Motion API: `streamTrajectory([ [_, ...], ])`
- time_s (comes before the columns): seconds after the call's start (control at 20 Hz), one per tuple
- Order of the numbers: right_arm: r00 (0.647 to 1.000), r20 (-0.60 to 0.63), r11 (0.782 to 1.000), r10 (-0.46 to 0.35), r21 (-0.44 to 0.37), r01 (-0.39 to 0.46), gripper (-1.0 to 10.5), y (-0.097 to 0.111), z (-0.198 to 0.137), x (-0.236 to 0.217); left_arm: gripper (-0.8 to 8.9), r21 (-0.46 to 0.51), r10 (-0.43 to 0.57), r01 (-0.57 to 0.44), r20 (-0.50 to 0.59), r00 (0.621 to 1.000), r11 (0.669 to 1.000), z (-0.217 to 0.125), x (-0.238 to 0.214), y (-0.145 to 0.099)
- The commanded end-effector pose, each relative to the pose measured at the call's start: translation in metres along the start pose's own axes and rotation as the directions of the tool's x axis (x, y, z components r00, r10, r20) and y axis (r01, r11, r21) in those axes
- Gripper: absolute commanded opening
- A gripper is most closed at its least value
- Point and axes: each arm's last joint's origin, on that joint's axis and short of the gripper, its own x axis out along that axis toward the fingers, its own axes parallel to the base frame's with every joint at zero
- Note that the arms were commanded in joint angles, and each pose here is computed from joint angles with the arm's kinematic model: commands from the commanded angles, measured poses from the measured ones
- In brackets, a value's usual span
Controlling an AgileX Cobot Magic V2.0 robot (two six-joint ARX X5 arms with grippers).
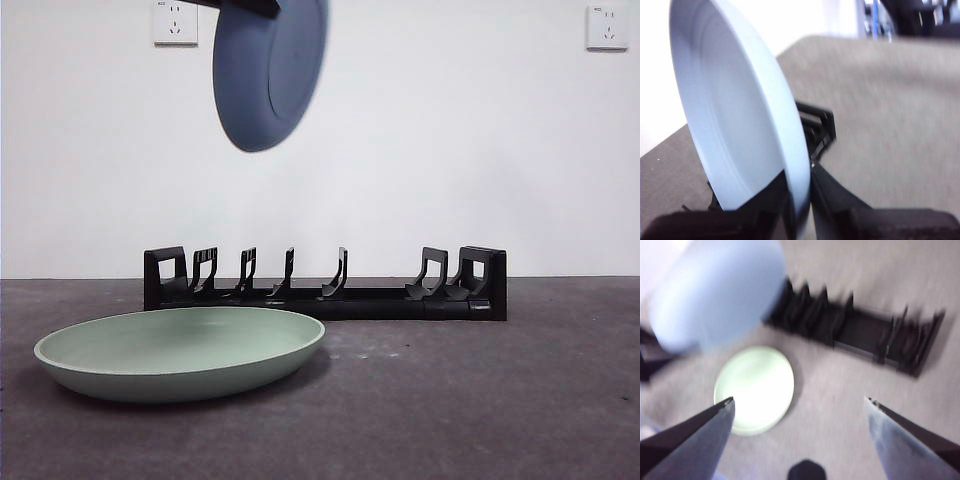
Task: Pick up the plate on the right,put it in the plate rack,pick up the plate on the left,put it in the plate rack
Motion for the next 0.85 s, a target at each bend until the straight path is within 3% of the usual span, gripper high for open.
streamTrajectory([
  [0.05,0.999,-0.040,1.000,0.014,-0.010,-0.014,4.4,-0.001,-0.004,0.004,-0.08,-0.174,0.037,-0.028,0.051,0.998,0.984,-0.001,0.002,0.018],
  [0.2,0.993,-0.102,0.999,0.050,0.016,-0.049,4.4,-0.002,-0.011,0.010,-0.08,-0.236,0.090,-0.074,0.054,0.994,0.969,-0.008,0.010,0.034],
  [0.45,0.978,-0.177,0.993,0.112,0.060,-0.103,4.4,-0.008,-0.023,0.030,-0.08,-0.254,0.160,-0.154,0.005,0.987,0.955,-0.027,0.034,0.050],
  [0.85,0.910,-0.380,0.985,0.167,0.106,-0.136,4.4,-0.013,-0.061,0.078,-0.08,-0.275,0.204,-0.213,-0.059,0.977,0.938,-0.062,0.067,0.073],
])
